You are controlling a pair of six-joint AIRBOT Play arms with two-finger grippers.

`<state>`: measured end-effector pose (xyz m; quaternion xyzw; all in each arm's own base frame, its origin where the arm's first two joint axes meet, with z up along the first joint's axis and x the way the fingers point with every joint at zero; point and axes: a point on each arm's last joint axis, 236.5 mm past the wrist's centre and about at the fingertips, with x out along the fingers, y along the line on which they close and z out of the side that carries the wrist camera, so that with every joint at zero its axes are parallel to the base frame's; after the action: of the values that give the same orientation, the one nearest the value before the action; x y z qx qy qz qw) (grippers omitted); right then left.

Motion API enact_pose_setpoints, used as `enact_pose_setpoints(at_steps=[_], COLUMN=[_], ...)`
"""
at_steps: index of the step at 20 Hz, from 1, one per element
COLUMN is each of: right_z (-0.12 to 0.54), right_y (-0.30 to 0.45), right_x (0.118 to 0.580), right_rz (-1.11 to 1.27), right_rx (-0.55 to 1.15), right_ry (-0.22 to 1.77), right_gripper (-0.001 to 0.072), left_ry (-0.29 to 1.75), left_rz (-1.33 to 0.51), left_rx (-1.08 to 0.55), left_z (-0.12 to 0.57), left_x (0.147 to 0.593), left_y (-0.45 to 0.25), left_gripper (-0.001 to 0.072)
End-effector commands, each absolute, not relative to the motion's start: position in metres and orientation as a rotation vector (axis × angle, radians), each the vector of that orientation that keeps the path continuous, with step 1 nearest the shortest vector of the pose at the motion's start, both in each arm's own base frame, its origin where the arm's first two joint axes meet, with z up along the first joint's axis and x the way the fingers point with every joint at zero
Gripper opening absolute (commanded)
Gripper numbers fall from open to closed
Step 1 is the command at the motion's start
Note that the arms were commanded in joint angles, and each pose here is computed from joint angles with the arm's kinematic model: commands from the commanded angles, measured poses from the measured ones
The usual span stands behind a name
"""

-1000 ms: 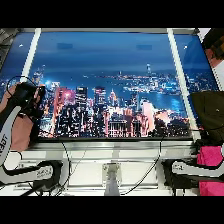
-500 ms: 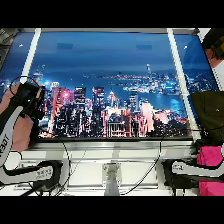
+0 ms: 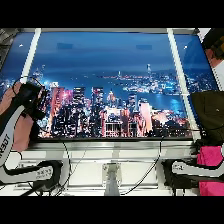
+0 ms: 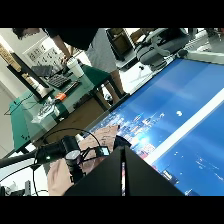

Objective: Fold the clothes and pants, and hang the long-sleeved shirts on hangers.

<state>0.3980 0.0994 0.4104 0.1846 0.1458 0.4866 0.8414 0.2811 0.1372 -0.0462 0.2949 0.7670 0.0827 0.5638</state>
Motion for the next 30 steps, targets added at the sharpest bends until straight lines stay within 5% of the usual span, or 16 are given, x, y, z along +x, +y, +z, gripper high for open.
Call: enact_pose_setpoints(at_steps=[1,5,11,21,25,28,30], right_z=[0.411,0.411,0.411,0.411,0.411,0.411,0.411], right_y=[0.100,0.100,0.100,0.100,0.100,0.100,0.100], right_x=[0.397,0.397,0.397,0.397,0.397,0.397,0.397], right_rz=[1.029,1.030,1.030,1.029,1.030,1.029,1.030], right_rx=[0.388,0.388,0.388,0.389,0.388,0.388,0.388], right_ry=[0.307,0.307,0.307,0.308,0.307,0.307,0.307], right_gripper=[0.0014,0.0014,0.0014,0.0013,0.0013,0.0013,0.0014], left_ry=[1.829,1.846,1.809,1.593,1.213,0.599,0.129], left_rz=[0.200,0.198,0.261,0.350,0.543,0.698,0.627], left_rx=[0.702,0.707,0.742,0.732,0.726,0.480,0.316], left_z=[-0.047,-0.051,-0.047,0.011,0.129,0.278,0.384], left_x=[0.277,0.276,0.284,0.299,0.311,0.317,0.311], left_y=[0.142,0.143,0.154,0.160,0.180,0.180,0.149], left_gripper=[0.0523,0.0504,0.0010,0.0010,0.0009,0.0009,0.0009])
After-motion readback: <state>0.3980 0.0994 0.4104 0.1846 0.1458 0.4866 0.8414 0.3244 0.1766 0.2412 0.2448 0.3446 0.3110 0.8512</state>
